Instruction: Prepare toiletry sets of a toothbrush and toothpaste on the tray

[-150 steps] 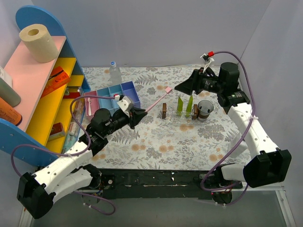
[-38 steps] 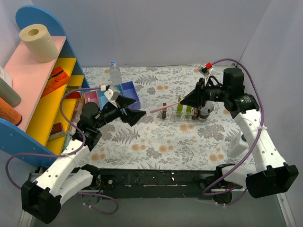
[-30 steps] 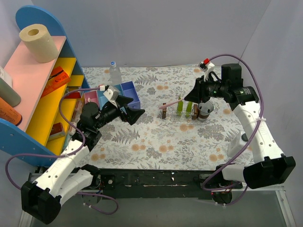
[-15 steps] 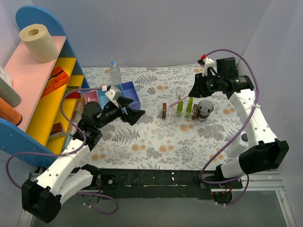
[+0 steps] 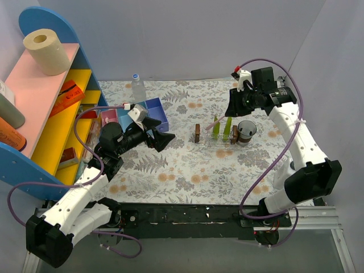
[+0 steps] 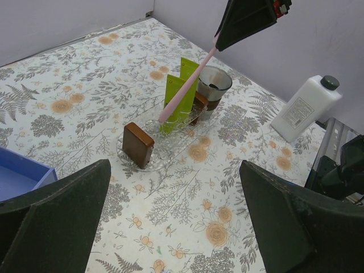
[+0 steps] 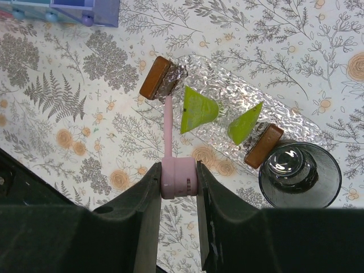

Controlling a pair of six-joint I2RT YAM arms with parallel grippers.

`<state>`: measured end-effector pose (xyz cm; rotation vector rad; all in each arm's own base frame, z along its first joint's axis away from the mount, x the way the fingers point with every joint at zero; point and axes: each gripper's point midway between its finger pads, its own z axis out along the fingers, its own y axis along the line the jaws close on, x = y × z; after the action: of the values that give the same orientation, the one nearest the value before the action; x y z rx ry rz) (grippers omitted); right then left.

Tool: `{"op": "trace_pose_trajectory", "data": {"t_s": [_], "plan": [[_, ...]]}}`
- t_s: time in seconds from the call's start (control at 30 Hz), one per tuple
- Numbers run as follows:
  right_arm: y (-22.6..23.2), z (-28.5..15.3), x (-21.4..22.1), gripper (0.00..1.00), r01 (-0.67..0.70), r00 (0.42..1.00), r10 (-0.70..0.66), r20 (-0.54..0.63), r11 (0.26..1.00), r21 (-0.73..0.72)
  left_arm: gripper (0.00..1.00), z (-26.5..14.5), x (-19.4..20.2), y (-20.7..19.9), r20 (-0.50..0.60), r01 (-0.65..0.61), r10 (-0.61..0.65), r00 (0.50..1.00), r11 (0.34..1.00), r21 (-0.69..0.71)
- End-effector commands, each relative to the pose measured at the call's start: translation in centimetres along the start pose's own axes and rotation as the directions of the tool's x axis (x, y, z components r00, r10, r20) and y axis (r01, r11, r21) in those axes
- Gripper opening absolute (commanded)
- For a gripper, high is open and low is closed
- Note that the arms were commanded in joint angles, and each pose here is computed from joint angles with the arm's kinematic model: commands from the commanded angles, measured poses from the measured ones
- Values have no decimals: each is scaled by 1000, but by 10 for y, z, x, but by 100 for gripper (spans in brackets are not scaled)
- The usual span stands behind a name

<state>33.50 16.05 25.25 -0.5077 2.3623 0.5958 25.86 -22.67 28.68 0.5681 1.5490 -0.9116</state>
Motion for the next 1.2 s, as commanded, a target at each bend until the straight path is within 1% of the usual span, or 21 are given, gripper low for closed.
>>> {"op": "trace_pose_trajectory", "data": {"t_s": [0.0,0.63,1.0,1.17], "plan": [[-1,-2,-17,1,40,998,-42,37,998,47,98,1,-7,-1,13,-24,24,1000,1000,-5],[5,34,-16,1,81,997,-80,-18,993,83,98,2,-2,0,-3,-36,36,999,999,-10],[2,51,-15,1,82,996,-80,-32,994,77,98,3,0,-1,-9,-46,46,999,999,-14],[1,56,-15,1,61,998,-59,-34,995,78,98,4,1,-2,-14,-51,51,999,999,-12]]}}
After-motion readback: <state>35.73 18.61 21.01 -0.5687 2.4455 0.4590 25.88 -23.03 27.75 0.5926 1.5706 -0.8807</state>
